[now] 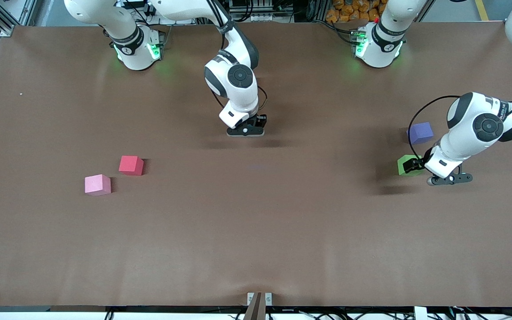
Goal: Arrange blocks into number 1
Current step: 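Lower the cyan cube beside the pink cube with the right gripper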
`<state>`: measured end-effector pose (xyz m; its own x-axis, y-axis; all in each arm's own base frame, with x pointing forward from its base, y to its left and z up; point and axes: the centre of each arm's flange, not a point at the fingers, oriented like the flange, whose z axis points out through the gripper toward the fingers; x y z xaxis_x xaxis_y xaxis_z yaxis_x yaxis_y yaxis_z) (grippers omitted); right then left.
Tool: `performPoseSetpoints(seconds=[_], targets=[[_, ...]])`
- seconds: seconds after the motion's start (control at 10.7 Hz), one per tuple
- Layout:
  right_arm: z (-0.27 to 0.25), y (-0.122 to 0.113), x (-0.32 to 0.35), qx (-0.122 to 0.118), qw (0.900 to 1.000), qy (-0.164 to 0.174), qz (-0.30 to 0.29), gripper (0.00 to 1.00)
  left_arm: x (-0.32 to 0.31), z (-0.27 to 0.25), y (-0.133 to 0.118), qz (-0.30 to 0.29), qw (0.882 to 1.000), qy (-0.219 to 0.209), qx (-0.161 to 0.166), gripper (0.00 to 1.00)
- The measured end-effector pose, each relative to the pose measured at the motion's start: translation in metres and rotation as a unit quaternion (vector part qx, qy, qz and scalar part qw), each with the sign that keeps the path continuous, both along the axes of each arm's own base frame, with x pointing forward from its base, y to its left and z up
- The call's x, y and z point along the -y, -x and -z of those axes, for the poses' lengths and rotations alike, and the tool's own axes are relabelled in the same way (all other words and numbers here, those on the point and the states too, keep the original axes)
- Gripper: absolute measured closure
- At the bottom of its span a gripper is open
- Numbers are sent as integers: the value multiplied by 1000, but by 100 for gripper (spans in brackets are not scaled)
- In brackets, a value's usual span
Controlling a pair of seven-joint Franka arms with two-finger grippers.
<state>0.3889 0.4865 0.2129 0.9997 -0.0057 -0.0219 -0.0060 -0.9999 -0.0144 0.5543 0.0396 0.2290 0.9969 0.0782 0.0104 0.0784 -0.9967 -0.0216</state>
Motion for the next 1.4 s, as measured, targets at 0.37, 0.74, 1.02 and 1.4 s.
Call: performPoseSetpoints(seconds=[0.37, 0.74, 1.02, 1.4], targets=[[4, 2, 4, -1, 1000, 2, 1, 41, 4, 10, 4, 1, 1000, 10, -9, 0], [1, 2, 4, 1, 1000, -1, -6, 41, 8, 23, 8, 3, 999, 25, -21, 1], [2, 3, 5, 0, 999, 0, -33, 41, 10, 26, 9, 3, 999, 31, -23, 37], [0, 3, 5, 0, 999, -1, -44, 41, 10, 26, 9, 3, 999, 31, -23, 39]])
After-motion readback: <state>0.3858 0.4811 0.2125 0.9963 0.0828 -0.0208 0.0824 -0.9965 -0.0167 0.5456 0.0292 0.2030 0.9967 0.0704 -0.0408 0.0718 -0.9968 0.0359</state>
